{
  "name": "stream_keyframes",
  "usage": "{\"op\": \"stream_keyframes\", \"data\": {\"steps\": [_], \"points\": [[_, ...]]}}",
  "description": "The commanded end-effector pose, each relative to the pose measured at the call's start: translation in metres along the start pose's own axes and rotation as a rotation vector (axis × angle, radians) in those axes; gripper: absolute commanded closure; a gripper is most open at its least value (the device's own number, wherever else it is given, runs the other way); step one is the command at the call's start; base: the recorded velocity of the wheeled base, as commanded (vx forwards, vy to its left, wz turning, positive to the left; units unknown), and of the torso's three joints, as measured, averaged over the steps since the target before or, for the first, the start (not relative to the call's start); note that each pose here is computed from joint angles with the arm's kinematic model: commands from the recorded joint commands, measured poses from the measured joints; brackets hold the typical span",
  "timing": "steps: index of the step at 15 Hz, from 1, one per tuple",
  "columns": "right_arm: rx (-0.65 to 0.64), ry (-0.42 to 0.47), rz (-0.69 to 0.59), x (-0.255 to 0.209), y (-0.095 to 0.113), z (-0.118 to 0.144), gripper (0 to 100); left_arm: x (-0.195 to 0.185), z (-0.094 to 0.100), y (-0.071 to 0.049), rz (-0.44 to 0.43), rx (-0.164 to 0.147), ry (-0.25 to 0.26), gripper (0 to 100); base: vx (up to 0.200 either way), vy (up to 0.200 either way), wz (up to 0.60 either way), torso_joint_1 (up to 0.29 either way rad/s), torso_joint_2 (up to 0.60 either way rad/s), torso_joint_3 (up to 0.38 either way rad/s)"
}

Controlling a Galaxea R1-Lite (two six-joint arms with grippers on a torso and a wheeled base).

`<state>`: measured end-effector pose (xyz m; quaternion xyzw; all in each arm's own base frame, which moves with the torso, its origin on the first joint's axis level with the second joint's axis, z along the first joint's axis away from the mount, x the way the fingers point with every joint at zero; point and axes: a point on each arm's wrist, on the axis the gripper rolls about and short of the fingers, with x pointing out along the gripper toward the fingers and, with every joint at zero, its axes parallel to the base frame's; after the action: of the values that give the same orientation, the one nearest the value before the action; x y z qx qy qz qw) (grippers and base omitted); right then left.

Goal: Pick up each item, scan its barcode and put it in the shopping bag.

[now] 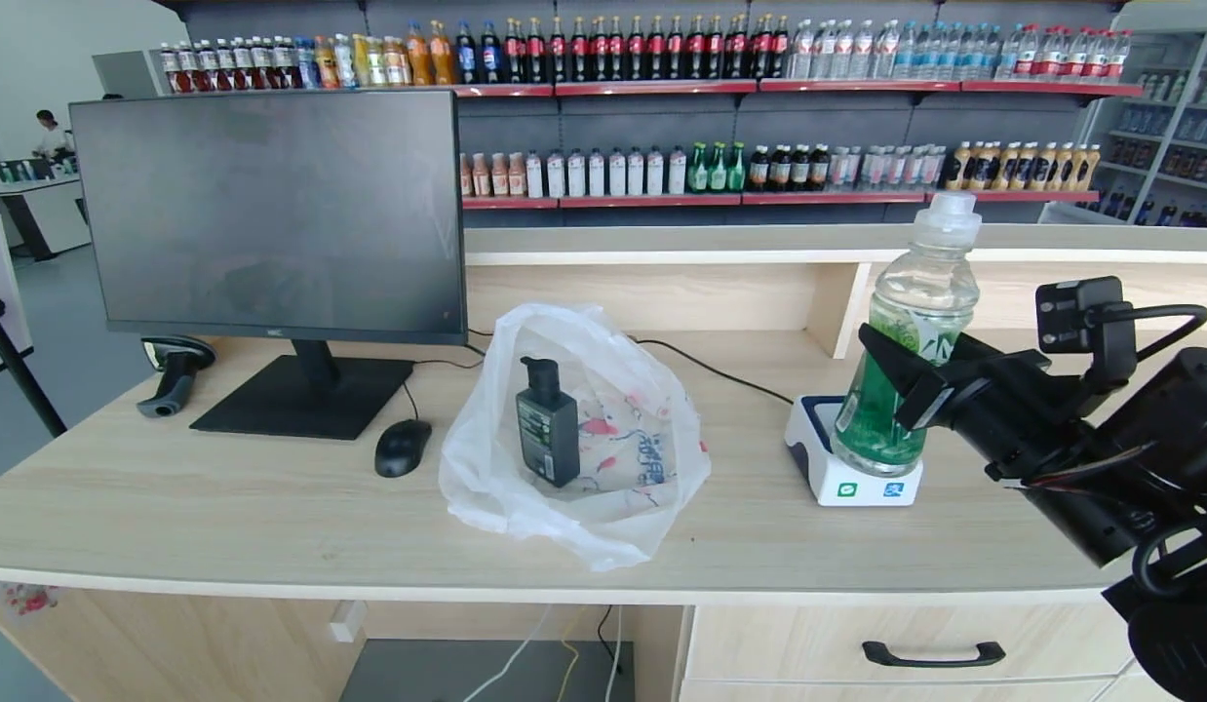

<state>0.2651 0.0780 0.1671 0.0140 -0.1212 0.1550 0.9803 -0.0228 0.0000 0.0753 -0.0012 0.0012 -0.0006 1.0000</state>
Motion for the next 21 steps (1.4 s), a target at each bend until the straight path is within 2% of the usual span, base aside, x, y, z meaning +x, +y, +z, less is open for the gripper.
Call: {"op": "stream_keyframes", "data": {"steps": [1, 6, 12, 14, 17, 21], "points": [[0.0, -0.001, 0.007, 0.001, 0.001, 0.0, 100, 0.0, 0.0, 0.0, 0.001, -0.001, -0.001, 0, 0.0, 0.0, 0.0, 0.0, 0.0, 0.0], [0.0, -0.001, 0.007, 0.0, 0.001, 0.0, 100, 0.0, 0.0, 0.0, 0.001, -0.001, -0.001, 0, 0.0, 0.0, 0.6, 0.003, 0.0, 0.0], [0.004, -0.003, 0.009, 0.004, 0.001, -0.001, 100, 0.0, 0.0, 0.0, 0.001, -0.002, -0.001, 0, 0.0, 0.0, 0.0, 0.0, 0.0, 0.0], [0.014, 0.004, 0.024, 0.009, 0.006, -0.005, 100, 0.0, 0.0, 0.0, 0.001, -0.002, -0.001, 0, 0.0, 0.0, 0.0, 0.0, 0.0, 0.0], [0.039, 0.054, 0.064, 0.021, 0.018, -0.026, 100, 0.0, 0.0, 0.0, 0.003, -0.002, -0.001, 0, 0.0, 0.0, 0.0, 0.0, 0.0, 0.0], [0.059, 0.049, 0.124, 0.043, 0.039, -0.04, 100, 0.0, 0.0, 0.0, 0.003, -0.004, 0.001, 0, 0.0, 0.0, 0.0, 0.0, 0.0, 0.0]]}}
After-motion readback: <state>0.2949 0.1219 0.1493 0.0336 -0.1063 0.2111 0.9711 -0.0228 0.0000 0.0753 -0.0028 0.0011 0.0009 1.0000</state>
